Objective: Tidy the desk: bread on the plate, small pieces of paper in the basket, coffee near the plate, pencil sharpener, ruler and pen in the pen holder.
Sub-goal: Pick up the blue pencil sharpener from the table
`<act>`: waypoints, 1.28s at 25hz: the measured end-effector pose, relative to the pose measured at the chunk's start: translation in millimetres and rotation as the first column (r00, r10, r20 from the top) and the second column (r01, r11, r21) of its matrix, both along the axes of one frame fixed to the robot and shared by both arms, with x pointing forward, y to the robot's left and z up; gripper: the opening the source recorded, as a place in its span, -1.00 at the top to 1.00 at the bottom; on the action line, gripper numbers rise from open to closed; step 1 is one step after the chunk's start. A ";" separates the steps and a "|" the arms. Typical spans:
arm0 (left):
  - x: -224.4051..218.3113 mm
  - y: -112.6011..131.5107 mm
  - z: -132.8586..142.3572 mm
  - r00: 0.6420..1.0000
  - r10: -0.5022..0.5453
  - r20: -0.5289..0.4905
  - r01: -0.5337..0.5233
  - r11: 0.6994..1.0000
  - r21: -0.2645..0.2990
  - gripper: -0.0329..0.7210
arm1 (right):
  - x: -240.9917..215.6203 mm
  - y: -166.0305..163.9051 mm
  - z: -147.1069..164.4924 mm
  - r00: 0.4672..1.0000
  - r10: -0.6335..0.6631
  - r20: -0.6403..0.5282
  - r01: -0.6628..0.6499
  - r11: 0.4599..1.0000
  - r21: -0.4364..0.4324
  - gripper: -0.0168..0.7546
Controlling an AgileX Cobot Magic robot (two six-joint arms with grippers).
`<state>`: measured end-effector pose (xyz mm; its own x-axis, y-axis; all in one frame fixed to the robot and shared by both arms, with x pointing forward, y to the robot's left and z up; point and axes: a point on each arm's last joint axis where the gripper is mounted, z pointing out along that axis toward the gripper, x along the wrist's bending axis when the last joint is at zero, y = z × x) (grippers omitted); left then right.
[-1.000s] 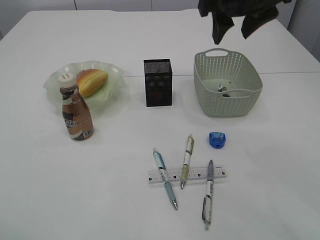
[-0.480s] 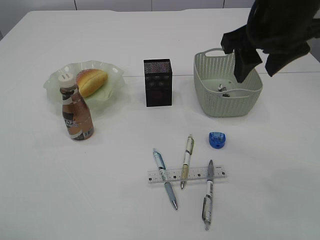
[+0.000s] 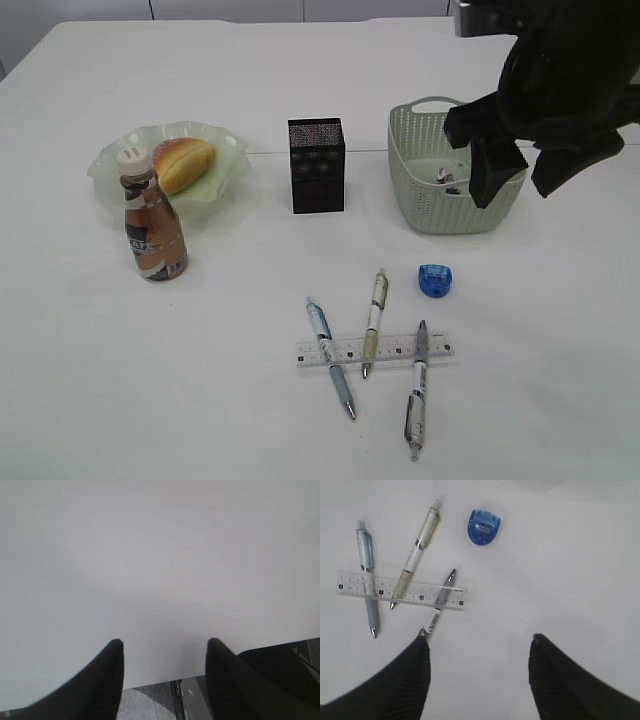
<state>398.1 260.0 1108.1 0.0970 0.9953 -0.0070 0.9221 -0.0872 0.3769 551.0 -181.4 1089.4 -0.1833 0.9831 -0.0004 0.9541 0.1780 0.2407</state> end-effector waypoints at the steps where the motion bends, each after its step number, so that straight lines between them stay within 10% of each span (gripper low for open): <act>1: 0.0 0.0 0.0 1.000 0.000 0.000 0.000 1.000 0.000 -0.10 | -0.1 0.2 0.0 1.000 0.000 -0.001 0.000 1.000 0.002 -0.31; 32: -0.6 -2.2 -0.2 1.000 -0.002 -0.008 0.001 1.000 -0.025 -0.10 | 79.5 26.8 -136.0 0.990 -0.134 0.034 0.134 0.991 0.006 -0.32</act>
<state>397.4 257.8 1107.9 0.0982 0.9946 -0.0330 0.9249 -0.0790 0.3720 630.5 -154.6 953.4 -0.0503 0.9987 -0.0009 0.9605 0.0486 0.2739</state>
